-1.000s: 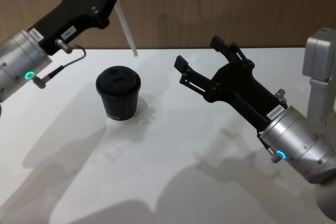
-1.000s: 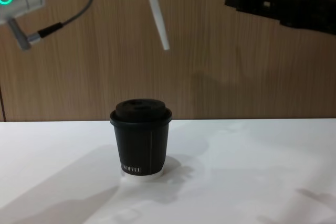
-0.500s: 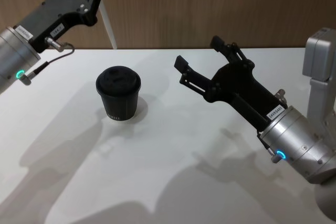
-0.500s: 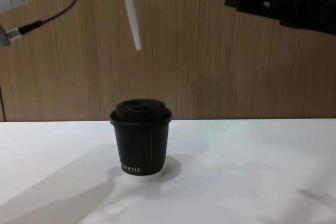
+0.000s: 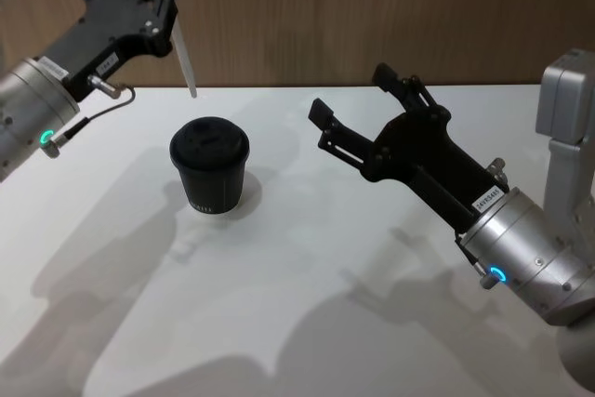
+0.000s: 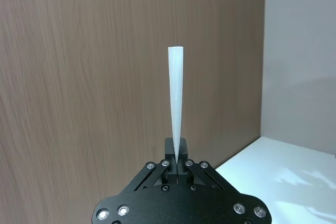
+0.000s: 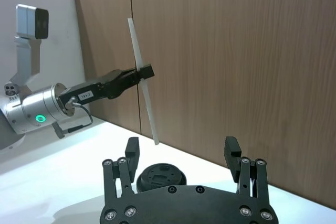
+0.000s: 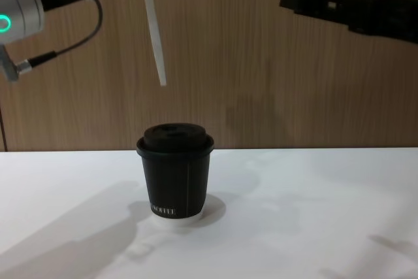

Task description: Pick up the straw with one hand, pass it to the other hand, and insert it into the cup.

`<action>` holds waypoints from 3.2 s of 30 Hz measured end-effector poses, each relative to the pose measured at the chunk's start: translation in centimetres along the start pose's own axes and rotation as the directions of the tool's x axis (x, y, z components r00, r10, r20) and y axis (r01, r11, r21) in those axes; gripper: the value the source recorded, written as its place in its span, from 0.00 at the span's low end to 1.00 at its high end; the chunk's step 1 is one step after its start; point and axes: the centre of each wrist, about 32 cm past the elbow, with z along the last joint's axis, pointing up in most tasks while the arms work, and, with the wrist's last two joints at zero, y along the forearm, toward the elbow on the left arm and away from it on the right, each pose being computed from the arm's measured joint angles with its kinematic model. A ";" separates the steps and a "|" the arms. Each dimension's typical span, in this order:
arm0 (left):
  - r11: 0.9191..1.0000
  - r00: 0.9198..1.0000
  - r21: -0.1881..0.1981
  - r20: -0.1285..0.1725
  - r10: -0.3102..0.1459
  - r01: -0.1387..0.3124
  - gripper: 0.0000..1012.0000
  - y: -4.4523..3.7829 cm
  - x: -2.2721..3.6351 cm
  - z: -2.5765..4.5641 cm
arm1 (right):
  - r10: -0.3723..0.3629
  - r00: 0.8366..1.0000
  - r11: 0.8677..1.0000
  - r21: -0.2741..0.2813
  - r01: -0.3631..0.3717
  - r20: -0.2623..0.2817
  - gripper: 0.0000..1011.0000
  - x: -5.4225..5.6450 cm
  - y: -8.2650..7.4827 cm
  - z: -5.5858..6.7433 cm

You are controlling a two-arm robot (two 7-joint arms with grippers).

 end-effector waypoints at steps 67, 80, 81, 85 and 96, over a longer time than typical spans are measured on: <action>0.991 0.997 0.124 -0.045 0.058 -0.052 0.00 -0.92 -0.12 -2.63 | 0.000 1.000 1.000 0.000 0.000 0.000 0.99 0.0 0.0 0.0; 0.988 0.996 0.145 -0.066 0.059 -0.049 0.00 -0.96 0.10 -3.41 | 0.000 1.000 1.000 0.000 0.000 0.000 0.99 0.0 0.0 0.0; 0.988 0.996 0.145 -0.067 0.059 -0.048 0.00 -0.97 0.11 -3.44 | 0.000 1.000 1.000 0.000 0.000 0.000 0.99 0.0 0.0 0.0; 0.988 0.995 0.150 -0.077 0.058 -0.045 0.00 -1.00 0.19 -3.81 | 0.000 1.000 1.000 0.000 0.000 0.000 0.99 0.0 0.0 0.0; 0.984 0.993 0.171 -0.102 0.056 -0.038 0.02 -1.04 0.44 -4.86 | 0.000 1.000 1.000 0.000 0.000 0.000 0.99 0.0 0.0 0.0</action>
